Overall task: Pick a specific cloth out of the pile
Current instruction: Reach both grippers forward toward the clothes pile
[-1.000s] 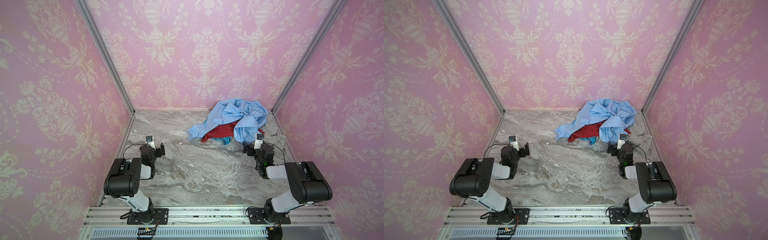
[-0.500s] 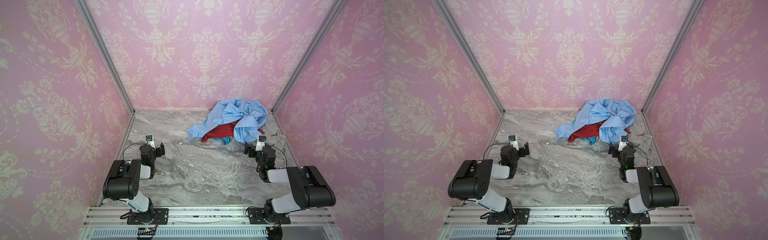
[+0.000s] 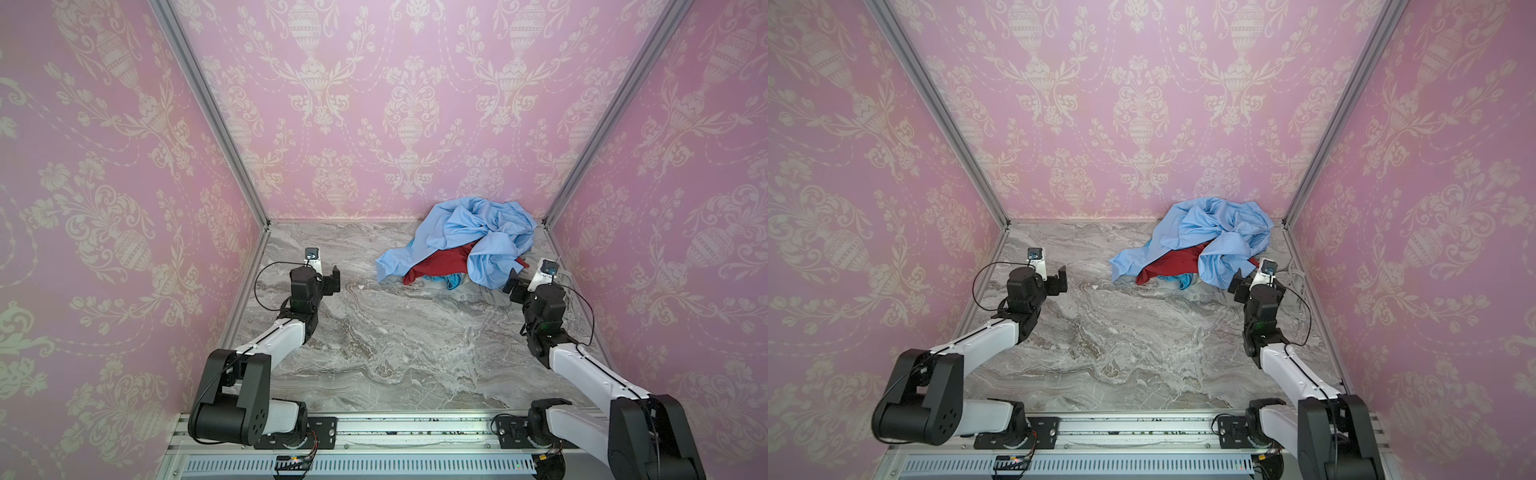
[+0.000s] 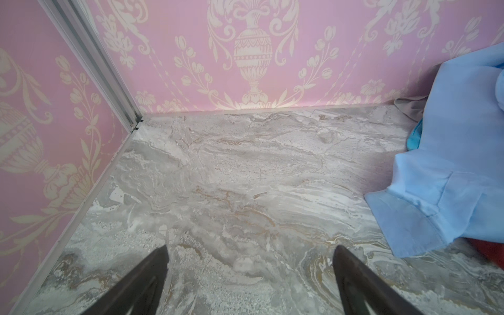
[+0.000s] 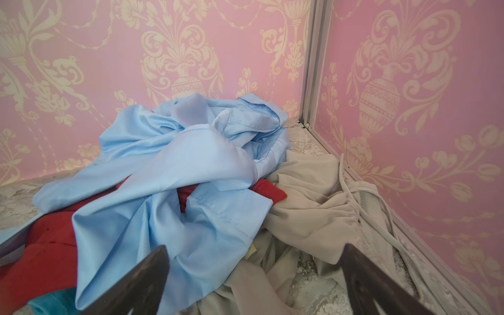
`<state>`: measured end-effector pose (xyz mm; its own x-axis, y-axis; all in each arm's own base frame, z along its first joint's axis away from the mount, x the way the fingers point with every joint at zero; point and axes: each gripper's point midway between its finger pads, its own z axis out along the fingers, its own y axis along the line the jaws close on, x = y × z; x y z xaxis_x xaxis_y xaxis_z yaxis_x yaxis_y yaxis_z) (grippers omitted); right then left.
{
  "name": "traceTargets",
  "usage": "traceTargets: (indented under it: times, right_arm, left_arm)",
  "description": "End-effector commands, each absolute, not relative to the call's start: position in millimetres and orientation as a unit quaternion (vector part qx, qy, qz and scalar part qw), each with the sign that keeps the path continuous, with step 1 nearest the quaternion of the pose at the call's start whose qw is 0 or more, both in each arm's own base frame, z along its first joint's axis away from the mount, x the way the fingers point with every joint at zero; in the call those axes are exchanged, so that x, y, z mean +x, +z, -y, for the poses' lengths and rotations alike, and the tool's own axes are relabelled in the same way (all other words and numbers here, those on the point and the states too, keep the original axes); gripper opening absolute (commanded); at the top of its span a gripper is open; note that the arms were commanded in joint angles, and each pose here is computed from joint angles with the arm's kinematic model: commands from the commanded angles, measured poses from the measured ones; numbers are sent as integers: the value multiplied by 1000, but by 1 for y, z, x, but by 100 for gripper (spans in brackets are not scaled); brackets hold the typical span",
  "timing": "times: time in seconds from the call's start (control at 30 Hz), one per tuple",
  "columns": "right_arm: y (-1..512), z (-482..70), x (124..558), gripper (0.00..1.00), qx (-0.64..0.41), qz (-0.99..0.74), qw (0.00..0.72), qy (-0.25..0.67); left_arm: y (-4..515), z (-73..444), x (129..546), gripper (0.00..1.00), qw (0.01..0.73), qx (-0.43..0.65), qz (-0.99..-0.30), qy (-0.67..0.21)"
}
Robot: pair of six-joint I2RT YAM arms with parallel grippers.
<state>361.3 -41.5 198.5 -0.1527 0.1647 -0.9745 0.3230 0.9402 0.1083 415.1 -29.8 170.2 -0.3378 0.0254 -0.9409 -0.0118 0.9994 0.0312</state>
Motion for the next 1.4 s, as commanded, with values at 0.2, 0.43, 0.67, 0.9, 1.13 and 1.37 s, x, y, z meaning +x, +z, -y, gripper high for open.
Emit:
traceTargets:
  times: [0.2,0.43,0.67,0.9,1.13,1.37]
  right_arm:
    - [199,19,348,93,190,-803,565,2]
    - [189,-14,337,89,160,-841,513,56]
    - [172,-34,333,87,148,-864,472,95]
    - [155,-56,339,80,132,-885,425,137]
    - [147,-98,351,75,63,-897,408,160]
    - [133,-126,363,71,30,-899,402,171]
  left_arm:
    - [187,118,392,93,525,93,-845,-24]
    - [187,173,368,92,471,163,-861,-103]
    - [188,218,342,91,418,206,-868,-169]
    - [197,264,305,90,371,303,-855,-200]
    - [192,275,299,90,360,320,-848,-219]
    - [183,275,294,89,342,337,-852,-209]
